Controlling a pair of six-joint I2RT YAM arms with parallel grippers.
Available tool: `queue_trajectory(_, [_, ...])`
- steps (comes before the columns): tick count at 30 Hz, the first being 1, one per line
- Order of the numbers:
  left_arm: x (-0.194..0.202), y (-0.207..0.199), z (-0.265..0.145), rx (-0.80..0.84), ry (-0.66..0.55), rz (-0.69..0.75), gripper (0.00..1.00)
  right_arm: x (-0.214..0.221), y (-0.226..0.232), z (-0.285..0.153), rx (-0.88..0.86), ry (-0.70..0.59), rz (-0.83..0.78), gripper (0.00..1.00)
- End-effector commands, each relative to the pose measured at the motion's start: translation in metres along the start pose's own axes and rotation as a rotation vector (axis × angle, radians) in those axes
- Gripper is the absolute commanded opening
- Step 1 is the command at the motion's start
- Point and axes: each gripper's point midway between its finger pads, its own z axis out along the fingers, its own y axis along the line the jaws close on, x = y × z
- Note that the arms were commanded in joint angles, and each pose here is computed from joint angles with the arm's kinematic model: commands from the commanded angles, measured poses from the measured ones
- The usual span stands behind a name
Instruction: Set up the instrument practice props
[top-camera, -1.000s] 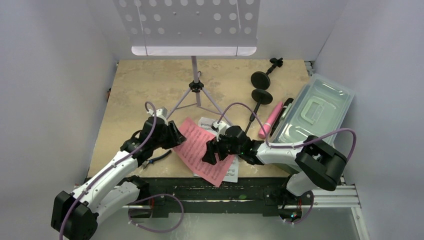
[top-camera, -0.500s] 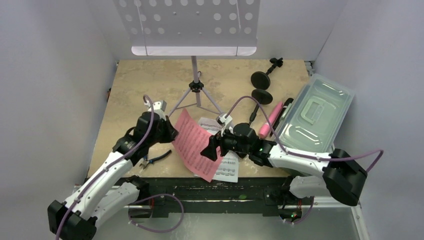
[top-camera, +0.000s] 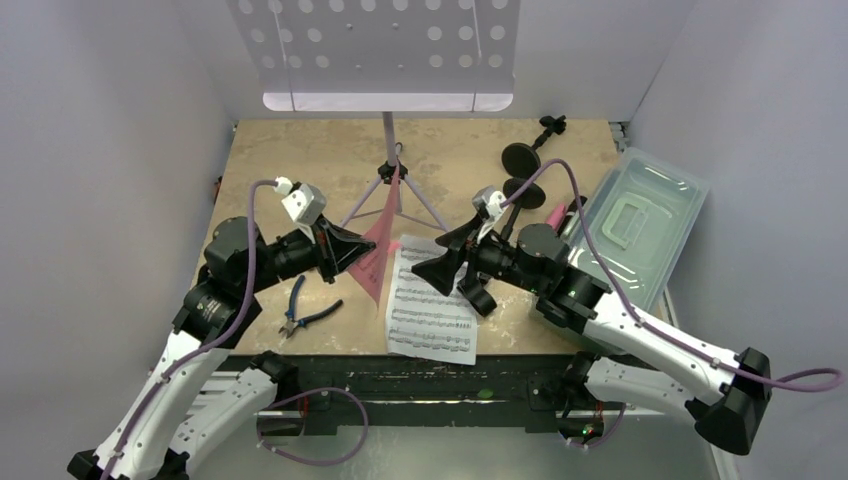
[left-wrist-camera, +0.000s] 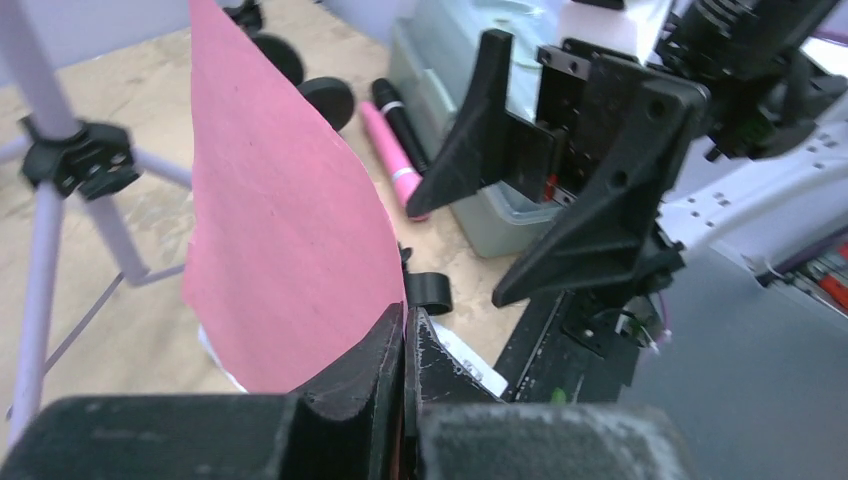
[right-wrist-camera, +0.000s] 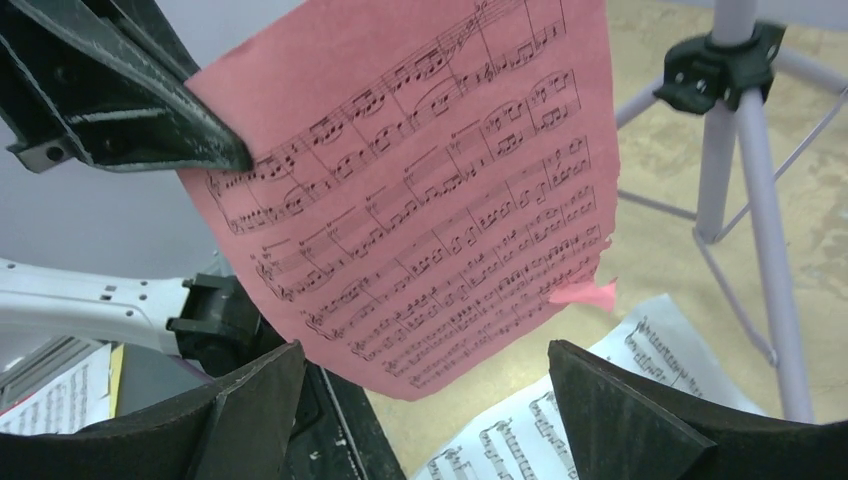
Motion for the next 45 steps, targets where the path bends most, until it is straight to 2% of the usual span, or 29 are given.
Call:
queue_trajectory(1, [-0.031, -0.046, -0.009, 0.233, -0.079, 0.110, 0.00, -0.029, 0.006, -0.017, 0.011, -0.057, -0.049, 0.96])
queue_trajectory(7, [-0.038, -0.076, -0.015, 0.415, -0.068, 0.148, 0.00, -0.033, 0.005, -0.027, -0.009, -0.117, -0.038, 0.98])
queue_trajectory(13, [-0.038, -0.083, -0.019, 0.452, -0.028, 0.170, 0.00, -0.040, -0.019, -0.049, 0.015, -0.180, -0.026, 0.99])
queue_trajectory(22, [-0.037, -0.087, -0.021, 0.487, -0.017, 0.181, 0.00, -0.046, -0.014, -0.056, -0.073, -0.216, -0.030, 0.99])
queue_trajectory(26, [-0.032, -0.087, -0.021, 0.497, 0.013, 0.190, 0.00, -0.045, -0.003, -0.059, -0.182, -0.199, -0.047, 0.98])
queue_trajectory(35, [-0.033, -0.088, -0.024, 0.508, 0.026, 0.220, 0.00, -0.018, 0.056, -0.081, -0.587, -0.122, -0.064, 0.80])
queue_trajectory(38, [-0.037, -0.089, -0.027, 0.494, 0.021, 0.242, 0.00, -0.012, 0.062, -0.088, -0.635, -0.114, -0.056, 0.74])
queue_trajectory(45, [-0.045, -0.095, -0.035, 0.492, 0.004, 0.265, 0.00, -0.007, 0.063, -0.095, -0.629, -0.136, -0.072, 0.59])
